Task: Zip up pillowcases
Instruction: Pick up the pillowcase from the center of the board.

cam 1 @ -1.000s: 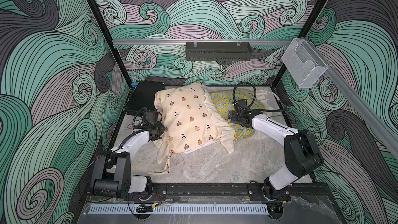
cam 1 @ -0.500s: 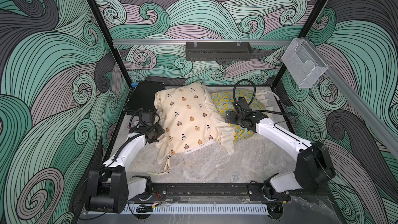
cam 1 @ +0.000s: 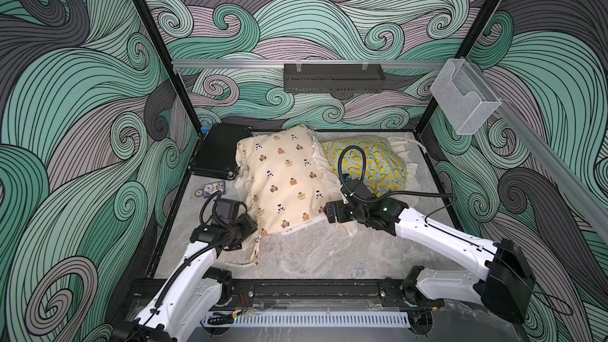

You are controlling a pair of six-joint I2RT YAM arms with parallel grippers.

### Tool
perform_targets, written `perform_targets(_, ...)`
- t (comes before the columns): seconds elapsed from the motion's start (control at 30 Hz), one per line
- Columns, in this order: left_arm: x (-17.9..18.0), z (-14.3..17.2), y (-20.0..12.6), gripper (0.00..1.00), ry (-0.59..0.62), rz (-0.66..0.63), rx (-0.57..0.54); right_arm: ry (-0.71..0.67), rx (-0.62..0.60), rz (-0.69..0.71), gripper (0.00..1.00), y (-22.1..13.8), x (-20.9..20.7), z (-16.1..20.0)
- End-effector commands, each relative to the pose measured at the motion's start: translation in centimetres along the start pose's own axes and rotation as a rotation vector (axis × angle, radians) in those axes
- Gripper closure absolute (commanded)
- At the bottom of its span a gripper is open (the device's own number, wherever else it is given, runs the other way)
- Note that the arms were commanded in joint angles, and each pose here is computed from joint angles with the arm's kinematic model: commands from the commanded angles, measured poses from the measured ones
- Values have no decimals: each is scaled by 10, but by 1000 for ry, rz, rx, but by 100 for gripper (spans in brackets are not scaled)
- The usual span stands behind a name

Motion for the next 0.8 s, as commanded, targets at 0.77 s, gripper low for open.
perform_targets(0.77, -17, 11, 45, 70, -81, 74, 27, 15, 113, -82, 1, 47, 23, 33)
Point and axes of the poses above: each gripper's point midway between its finger pads, its own y axis out along the fingers, its own x axis along the line the jaws close on, z = x × y, the point moved 8 cm from there along -y, back along the fingers, and after that the axes turned 1 degree about -y, right-handed, at the moved point
